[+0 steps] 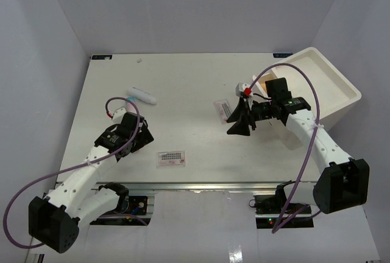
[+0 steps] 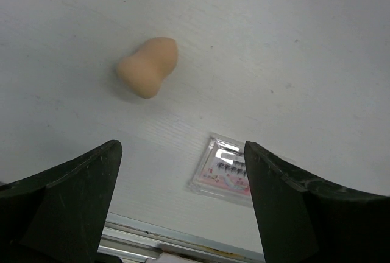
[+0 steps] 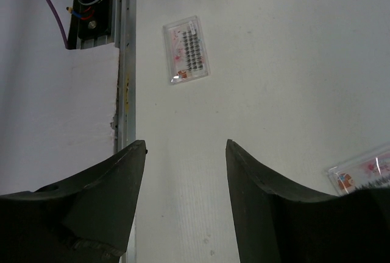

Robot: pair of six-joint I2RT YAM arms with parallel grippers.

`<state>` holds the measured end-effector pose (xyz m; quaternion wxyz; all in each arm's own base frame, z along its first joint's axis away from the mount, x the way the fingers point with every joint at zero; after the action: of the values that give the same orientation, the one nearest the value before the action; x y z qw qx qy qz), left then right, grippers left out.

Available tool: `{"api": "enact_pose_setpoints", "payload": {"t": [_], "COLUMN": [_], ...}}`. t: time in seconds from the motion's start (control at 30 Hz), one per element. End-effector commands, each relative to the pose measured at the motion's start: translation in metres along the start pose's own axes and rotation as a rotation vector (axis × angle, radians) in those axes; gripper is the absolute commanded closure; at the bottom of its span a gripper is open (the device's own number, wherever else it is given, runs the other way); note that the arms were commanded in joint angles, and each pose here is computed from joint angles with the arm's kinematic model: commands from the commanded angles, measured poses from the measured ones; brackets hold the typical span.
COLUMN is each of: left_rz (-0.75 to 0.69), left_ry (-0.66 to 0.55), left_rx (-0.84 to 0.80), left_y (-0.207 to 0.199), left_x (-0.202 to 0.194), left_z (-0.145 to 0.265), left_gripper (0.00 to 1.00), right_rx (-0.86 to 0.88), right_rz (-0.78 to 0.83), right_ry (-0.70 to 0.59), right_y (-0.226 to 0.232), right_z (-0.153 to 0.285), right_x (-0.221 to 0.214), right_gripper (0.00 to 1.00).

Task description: Organize the makeup

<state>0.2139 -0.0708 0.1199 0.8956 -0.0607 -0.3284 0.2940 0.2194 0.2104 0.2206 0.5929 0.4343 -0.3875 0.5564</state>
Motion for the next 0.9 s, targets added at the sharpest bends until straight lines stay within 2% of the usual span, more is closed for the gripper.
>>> {"api": "enact_pose_setpoints", "payload": {"t": [0.0,0.17,0.33,0.53,0.67,0.87], "left_rz": [0.065,0.130,0.168,0.187,0.189,0.191], "left_ry": [-0.027,-0.022,-0.005,0.042,0.050,0.092], "left_rx": [0.183,0.195,0.206,0.188,0.174,0.196], "left_y": [0.019,0.021,0.022,0.023,0.023,0.028], "left_x": [0.008,0.017,0.022,0.015,0.012,0.001], "left_z": [-0.014,-0.032,-0.046,-0.060,-0.062,-0.068], "left_gripper": [0.07,0.07,0.13,0.30,0.38,0.39], "right_rx": [0.023,0.013,0.004,-0.009,-0.015,-0.014], "right_rz": [0.056,0.087,0.098,0.109,0.114,0.114], "right_ry": [-0.051,-0.062,-0.072,-0.086,-0.098,-0.120], "right_y": [0.008,0.014,0.017,0.020,0.022,0.024], "right_z": [0.000,0.003,0.006,0.012,0.015,0.019], "right_x": [0.008,0.011,0.012,0.015,0.016,0.020], "right_gripper": [0.38,0.37,0.37,0.37,0.36,0.36]}}
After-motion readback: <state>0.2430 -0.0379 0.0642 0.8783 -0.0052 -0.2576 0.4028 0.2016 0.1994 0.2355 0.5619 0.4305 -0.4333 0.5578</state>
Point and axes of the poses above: each gripper's point midway between its finger pads, its own z axis back along the fingers, its own y axis along the line the jaws close on, x = y × z, the point moved 1 cm from there along z, back along the fingers, and after that the axes turned 7 degrees about z, right-handed, at the moved point
